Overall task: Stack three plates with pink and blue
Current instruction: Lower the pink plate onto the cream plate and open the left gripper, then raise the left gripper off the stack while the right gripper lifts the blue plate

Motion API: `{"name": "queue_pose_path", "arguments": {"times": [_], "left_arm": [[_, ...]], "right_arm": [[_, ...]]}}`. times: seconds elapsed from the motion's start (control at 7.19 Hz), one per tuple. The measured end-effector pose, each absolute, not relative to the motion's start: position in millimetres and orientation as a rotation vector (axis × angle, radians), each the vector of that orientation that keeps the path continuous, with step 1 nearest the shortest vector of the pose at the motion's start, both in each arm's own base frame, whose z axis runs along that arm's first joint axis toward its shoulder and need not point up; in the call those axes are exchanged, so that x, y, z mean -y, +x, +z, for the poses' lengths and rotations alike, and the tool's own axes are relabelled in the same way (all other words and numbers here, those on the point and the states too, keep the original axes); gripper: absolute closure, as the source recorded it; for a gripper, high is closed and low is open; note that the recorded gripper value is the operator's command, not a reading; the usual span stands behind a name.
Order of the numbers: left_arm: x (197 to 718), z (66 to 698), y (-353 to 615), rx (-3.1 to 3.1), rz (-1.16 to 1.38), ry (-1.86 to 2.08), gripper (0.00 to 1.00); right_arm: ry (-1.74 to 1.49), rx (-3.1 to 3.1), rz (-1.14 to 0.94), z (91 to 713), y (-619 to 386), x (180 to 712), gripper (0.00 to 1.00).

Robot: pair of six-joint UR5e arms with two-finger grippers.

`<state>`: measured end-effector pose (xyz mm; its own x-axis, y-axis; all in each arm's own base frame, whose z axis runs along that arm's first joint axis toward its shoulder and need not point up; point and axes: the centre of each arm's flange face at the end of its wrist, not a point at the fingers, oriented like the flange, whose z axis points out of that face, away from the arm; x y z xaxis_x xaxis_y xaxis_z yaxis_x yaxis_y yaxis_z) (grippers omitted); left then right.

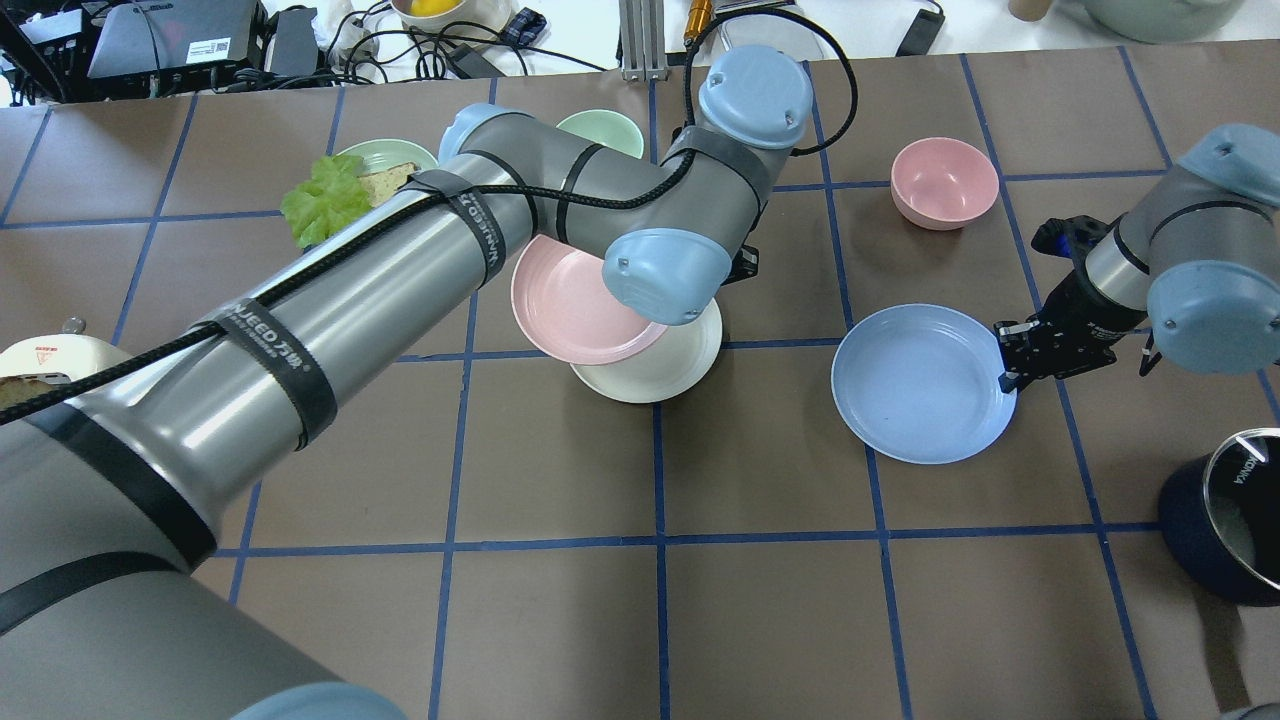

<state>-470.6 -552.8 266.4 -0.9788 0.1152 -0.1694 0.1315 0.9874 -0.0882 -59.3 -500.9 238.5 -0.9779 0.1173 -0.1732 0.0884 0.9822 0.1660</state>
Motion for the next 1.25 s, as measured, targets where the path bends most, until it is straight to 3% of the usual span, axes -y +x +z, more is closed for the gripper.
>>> {"name": "queue_pose_path", "arguments": {"times": [1.25], "left_arm": [[542,220,-490,-2.908,0.018,0.190,1.00]], "right_arm": [[0.191,-2.925,0.248,259,-56,512,1.00]]}}
